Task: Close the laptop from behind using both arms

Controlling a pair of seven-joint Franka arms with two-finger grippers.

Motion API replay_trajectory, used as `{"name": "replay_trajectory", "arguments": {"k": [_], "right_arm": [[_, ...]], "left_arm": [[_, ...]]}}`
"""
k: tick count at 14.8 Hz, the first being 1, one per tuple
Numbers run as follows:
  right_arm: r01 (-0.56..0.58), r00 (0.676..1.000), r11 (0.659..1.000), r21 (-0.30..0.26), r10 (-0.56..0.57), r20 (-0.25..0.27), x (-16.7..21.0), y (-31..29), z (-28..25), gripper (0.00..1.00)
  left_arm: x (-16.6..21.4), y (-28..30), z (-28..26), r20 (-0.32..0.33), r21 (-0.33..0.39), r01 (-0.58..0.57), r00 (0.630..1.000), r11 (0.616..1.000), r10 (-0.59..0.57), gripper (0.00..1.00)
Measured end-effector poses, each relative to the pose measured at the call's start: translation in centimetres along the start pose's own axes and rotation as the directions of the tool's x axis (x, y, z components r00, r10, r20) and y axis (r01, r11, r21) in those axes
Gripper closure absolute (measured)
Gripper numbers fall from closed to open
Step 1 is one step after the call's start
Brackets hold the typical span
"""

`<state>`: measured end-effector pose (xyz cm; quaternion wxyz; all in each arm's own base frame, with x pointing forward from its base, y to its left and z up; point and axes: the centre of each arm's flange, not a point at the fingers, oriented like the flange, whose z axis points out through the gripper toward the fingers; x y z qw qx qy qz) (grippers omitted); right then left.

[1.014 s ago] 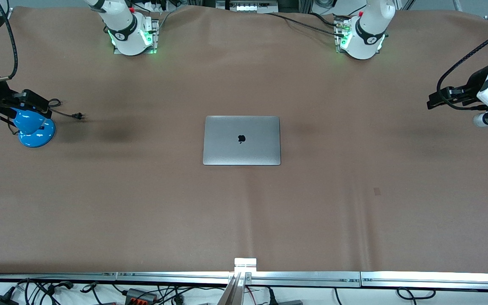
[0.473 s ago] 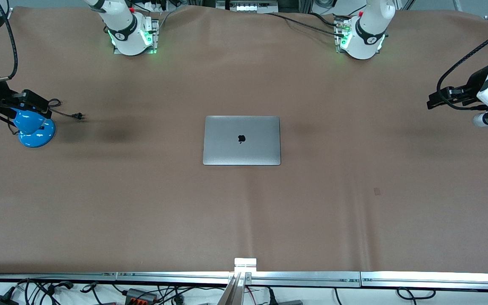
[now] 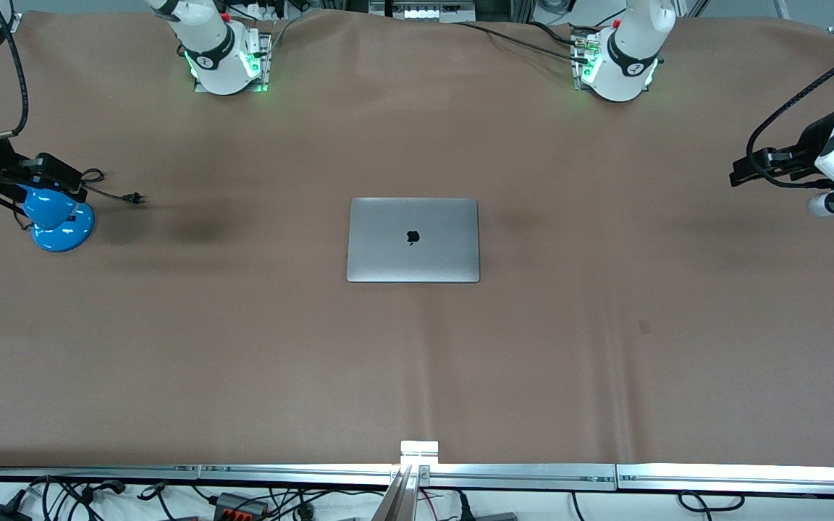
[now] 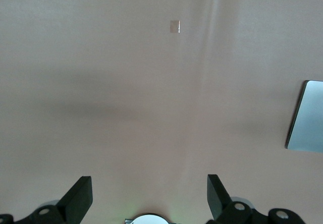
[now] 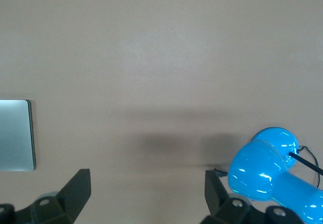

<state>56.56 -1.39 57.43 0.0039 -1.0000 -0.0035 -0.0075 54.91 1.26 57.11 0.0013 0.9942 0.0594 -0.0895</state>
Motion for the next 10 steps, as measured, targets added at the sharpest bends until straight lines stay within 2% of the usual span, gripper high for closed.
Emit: {"name": "replay_trajectory", "arguments": {"k": [10], "right_arm": [[-0.001, 1.0, 1.0, 0.001, 0.001, 0.026, -0.27, 0.05, 0.49, 0.0]], "left_arm": [[-0.01, -0.03, 0.01, 0.001, 0.0, 0.001, 1.0, 1.0, -0.001, 0.0]]}}
